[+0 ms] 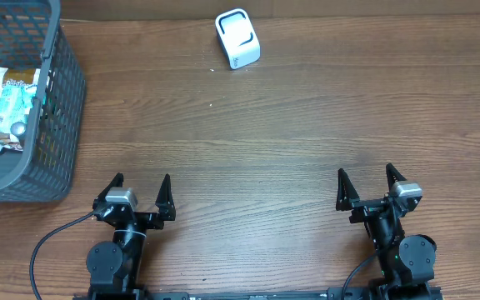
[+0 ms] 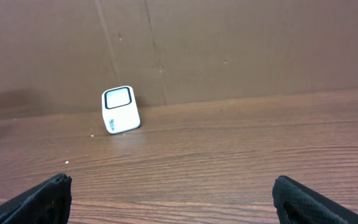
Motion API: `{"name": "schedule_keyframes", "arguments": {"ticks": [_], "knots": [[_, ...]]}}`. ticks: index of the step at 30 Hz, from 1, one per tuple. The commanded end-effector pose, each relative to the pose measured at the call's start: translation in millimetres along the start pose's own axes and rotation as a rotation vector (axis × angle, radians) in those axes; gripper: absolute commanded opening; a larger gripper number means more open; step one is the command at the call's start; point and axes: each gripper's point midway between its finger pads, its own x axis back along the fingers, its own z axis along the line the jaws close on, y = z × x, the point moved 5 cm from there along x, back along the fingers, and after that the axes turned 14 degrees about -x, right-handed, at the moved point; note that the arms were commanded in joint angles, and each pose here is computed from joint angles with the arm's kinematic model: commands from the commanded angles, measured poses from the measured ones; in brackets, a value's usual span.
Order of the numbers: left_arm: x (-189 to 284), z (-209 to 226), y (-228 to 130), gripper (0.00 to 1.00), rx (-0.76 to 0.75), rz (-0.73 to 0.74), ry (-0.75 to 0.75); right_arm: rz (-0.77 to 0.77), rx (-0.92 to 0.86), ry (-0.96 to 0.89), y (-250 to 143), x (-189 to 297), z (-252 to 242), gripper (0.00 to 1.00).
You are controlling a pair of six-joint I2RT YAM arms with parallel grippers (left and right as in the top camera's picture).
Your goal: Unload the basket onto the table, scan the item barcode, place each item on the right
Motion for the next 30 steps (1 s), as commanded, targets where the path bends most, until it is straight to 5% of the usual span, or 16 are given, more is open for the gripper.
{"name": "schedule_keyframes", "arguments": {"ticks": [1,18,24,30], "knots": [[0,-1,0,1.00,-0.020,-0.005,-0.005,0.001,0.007,0.002,-3,0,-1,1.00],[1,12,0,1.00,-0.041,-0.002,0.099,0.001,0.007,0.002,-3,0,-1,1.00],[8,4,44,1.00,-0.095,-0.152,0.037,0.001,0.007,0.002,-3,0,-1,1.00],[39,10,104,1.00,-0.142,-0.143,0.073,0.001,0.007,0.002,-3,0,-1,1.00]]}}
